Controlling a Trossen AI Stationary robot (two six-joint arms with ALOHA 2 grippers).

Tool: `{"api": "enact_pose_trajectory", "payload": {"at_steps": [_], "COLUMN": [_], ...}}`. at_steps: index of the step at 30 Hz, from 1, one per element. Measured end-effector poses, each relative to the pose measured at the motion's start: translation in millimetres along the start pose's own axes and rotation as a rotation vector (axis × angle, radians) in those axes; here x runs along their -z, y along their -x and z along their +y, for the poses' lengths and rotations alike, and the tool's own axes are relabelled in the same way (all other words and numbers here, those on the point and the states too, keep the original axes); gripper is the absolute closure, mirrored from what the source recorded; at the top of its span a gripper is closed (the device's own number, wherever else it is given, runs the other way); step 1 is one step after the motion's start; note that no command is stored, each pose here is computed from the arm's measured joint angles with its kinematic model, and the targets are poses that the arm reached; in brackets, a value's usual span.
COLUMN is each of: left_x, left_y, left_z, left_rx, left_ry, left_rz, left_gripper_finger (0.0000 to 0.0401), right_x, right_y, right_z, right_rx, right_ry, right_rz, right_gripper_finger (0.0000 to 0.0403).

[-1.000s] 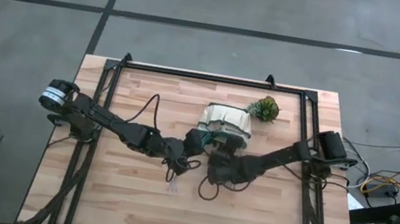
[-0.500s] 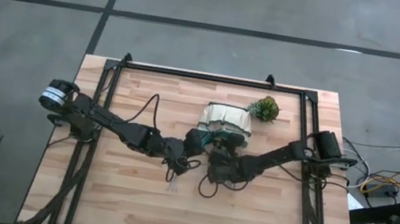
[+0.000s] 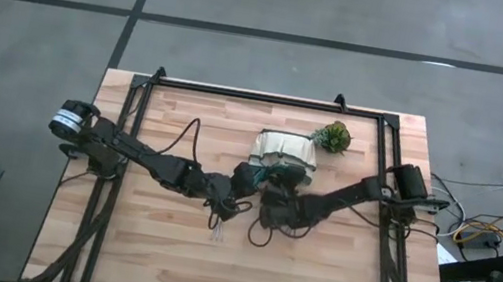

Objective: Pick & Place Garden tools in Gardening bag
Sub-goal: Put the shear scissors into the gardening bag

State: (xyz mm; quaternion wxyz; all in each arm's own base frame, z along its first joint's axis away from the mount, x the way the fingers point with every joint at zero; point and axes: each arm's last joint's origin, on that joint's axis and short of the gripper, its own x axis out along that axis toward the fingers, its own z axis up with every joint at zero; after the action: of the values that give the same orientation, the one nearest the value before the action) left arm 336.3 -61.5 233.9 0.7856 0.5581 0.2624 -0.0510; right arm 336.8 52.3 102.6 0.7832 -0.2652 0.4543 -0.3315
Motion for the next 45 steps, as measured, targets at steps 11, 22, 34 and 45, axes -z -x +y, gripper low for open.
{"api": "enact_pose_trajectory", "payload": {"at_steps": [11, 22, 34, 45], "left_x": [0, 0, -1, -23], "left_y": [0, 0, 1, 10], "left_z": [0, 0, 0, 19], "left_rx": [0.001, 0.001, -0.001, -0.071], "left_ry": [0.0, 0.001, -0.001, -0.072], "left_rz": [-0.002, -0.003, -0.004, -0.042], "left_gripper_finger": [0.0357, 0.0357, 0.0357, 0.0357], "right_x": [1, 0, -7, -17], "right_y": [-9, -5, 50, 106], "right_z": [-6, -5, -18, -61], "right_rx": [0.011, -0.02, -0.244, -0.525], "right_ry": [-0.013, 0.011, 0.092, 0.018], "right_rz": [0.025, 0.019, -0.069, -0.218], "right_gripper_finger": [0.0295, 0.0395, 0.0396, 0.0396]}}
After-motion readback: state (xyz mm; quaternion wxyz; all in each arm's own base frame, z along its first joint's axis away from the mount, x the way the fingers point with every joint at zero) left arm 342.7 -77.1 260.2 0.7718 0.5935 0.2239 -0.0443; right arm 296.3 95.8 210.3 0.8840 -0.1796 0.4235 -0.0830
